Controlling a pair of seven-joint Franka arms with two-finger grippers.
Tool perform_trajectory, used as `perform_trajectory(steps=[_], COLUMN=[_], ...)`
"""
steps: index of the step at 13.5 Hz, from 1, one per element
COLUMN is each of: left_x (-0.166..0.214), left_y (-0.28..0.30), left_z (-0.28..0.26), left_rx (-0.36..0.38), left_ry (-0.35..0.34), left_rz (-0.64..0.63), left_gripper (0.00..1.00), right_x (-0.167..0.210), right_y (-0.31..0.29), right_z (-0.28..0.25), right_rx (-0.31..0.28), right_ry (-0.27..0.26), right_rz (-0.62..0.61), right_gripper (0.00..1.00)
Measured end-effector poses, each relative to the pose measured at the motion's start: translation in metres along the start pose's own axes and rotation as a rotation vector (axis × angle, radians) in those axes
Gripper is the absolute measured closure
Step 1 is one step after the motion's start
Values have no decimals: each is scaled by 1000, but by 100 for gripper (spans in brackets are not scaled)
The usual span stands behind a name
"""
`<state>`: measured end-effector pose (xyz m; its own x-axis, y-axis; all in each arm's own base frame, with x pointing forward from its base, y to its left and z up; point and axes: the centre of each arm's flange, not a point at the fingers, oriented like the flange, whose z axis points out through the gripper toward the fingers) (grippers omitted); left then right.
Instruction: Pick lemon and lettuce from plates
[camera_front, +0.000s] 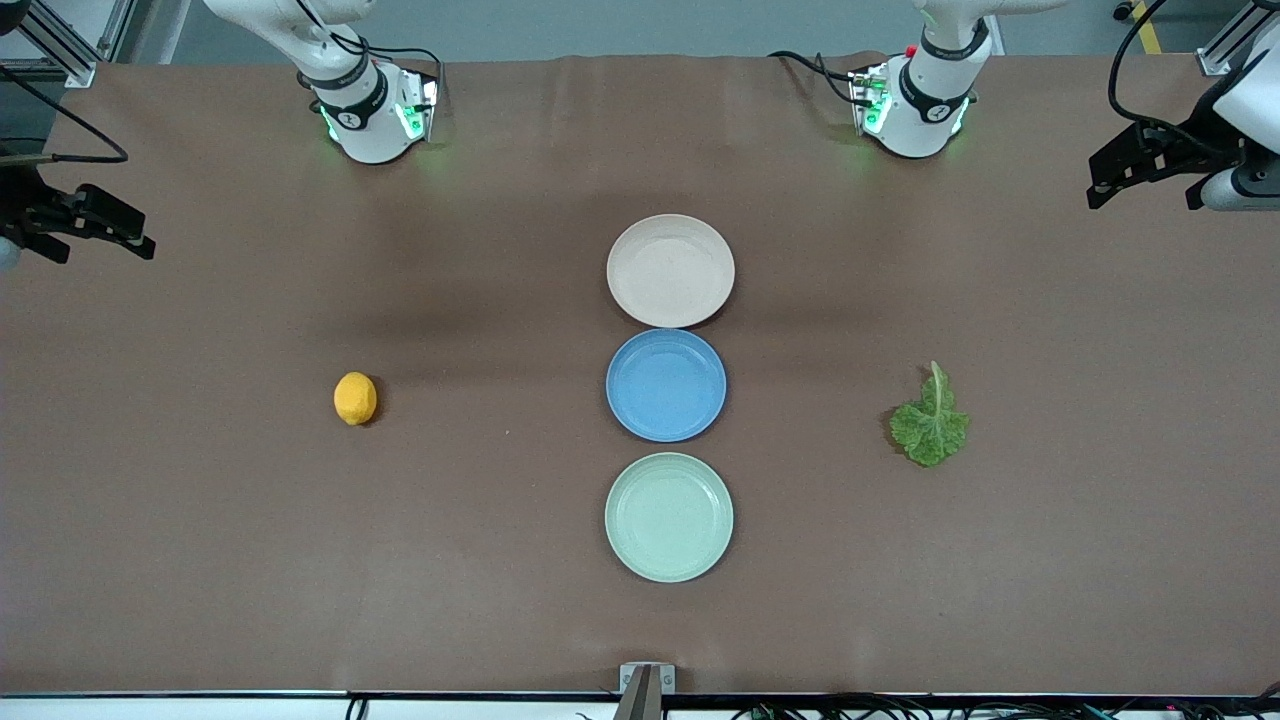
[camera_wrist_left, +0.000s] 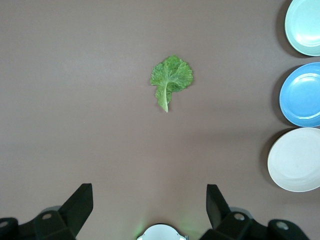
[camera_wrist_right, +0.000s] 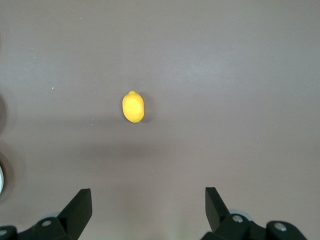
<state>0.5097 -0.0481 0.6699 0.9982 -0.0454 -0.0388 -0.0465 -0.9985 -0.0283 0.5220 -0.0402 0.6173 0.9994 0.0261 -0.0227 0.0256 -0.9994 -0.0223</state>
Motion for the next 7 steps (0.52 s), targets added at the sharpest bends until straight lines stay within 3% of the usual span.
perform_trajectory(steps=[7], left_x=[0], left_y=[0], left_z=[0], left_rx=[0], left_ry=[0], left_rz=[1], left_gripper=[0], right_x=[-2], right_y=[0], right_z=[-3], right_rx=[0], right_ry=[3], right_rz=[-1], right_gripper=[0])
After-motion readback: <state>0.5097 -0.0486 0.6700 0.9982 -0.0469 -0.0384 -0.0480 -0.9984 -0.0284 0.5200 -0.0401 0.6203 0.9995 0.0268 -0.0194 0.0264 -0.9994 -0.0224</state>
